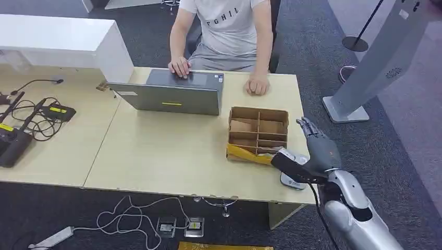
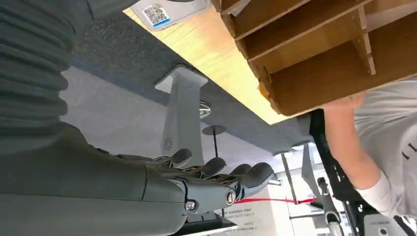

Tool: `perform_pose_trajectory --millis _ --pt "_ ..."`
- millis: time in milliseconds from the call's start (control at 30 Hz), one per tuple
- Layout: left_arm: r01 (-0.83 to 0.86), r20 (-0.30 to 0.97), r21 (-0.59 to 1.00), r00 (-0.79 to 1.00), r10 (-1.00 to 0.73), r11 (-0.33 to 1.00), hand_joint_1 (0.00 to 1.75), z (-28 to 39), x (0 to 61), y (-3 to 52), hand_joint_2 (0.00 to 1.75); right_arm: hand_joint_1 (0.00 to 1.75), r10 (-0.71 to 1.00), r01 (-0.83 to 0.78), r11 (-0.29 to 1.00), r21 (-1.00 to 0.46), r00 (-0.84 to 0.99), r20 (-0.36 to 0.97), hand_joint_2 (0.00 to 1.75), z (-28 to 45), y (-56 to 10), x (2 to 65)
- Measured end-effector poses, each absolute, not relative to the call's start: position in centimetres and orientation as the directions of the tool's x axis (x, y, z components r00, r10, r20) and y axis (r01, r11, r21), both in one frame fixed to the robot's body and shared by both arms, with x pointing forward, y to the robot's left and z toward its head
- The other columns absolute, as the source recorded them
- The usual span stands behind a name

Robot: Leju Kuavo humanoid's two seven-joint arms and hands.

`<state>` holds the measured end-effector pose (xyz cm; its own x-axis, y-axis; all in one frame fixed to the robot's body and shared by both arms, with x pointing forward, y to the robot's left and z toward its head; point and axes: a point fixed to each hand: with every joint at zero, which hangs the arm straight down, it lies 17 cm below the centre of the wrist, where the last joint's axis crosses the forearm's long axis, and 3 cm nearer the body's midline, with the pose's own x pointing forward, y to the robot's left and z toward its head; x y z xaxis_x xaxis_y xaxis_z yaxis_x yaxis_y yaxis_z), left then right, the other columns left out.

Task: Pass the card to the sensor for recognition and then transmit it.

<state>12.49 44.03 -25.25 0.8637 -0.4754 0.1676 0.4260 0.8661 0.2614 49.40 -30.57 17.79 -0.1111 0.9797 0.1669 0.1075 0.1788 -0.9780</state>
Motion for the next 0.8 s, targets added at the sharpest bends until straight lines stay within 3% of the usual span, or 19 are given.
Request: perform_pose_trajectory --millis 800 --pt "0.439 0.163 0.258 0.858 -0.487 0.86 0.0 -25.3 12.4 43.9 0.0 0.0 0.981 0.043 0.151 -0.988 -0.128 0.145 1.75 14.8 -27.4 50.0"
